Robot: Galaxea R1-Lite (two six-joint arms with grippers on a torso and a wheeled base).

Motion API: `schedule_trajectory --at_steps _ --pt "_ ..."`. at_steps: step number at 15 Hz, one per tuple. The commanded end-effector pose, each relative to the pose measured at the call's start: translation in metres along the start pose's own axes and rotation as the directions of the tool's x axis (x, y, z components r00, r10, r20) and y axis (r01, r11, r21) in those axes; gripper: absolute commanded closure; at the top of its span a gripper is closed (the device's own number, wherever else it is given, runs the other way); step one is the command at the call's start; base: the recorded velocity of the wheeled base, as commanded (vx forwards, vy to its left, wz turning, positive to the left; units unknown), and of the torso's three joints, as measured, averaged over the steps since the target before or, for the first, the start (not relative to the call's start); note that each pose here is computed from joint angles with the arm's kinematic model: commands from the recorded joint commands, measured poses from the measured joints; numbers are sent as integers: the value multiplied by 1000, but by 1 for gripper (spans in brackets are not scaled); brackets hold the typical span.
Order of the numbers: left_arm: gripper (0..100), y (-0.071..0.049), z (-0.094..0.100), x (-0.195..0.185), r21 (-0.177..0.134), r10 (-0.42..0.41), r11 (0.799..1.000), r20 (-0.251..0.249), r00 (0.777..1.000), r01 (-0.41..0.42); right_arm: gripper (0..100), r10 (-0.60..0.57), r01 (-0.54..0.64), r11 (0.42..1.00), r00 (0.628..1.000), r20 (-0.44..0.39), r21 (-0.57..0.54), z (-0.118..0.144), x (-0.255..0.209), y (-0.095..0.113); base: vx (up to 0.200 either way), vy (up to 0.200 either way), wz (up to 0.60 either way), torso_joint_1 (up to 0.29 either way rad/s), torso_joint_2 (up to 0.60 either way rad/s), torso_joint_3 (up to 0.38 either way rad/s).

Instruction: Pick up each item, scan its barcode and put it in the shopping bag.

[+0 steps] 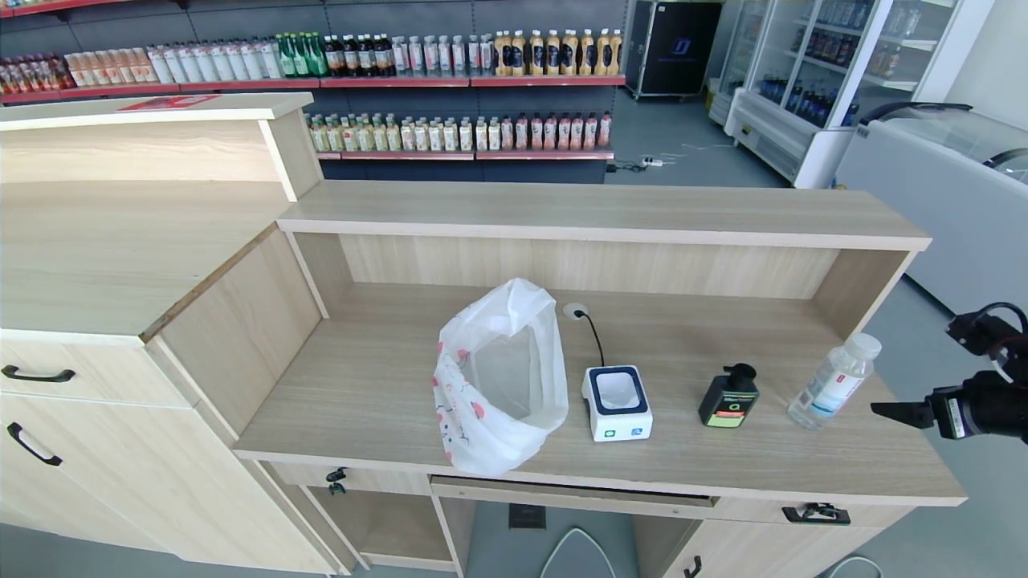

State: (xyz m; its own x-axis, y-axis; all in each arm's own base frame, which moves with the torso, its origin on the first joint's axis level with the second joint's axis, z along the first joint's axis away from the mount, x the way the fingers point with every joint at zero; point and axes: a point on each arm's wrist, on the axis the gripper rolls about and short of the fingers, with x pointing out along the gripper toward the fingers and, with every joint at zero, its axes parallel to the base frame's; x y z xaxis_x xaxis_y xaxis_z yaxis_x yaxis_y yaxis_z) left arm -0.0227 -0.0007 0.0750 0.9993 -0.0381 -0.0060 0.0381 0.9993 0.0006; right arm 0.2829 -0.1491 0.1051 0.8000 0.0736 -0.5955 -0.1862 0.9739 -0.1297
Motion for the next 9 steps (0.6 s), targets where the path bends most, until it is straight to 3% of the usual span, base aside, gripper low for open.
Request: schedule_trajectory --at_steps 1,9 --pt "0 0 0 0 -1 0 1000 0 1000 0 0 55 -55 998 998 -34 -8 -6 27 5 0 0 0 0 0 0" --pt "0 0 0 0 -1 0 1000 0 1000 0 0 235 -234 966 972 -8 -108 6 80 35 0 0 0 0 0 0"
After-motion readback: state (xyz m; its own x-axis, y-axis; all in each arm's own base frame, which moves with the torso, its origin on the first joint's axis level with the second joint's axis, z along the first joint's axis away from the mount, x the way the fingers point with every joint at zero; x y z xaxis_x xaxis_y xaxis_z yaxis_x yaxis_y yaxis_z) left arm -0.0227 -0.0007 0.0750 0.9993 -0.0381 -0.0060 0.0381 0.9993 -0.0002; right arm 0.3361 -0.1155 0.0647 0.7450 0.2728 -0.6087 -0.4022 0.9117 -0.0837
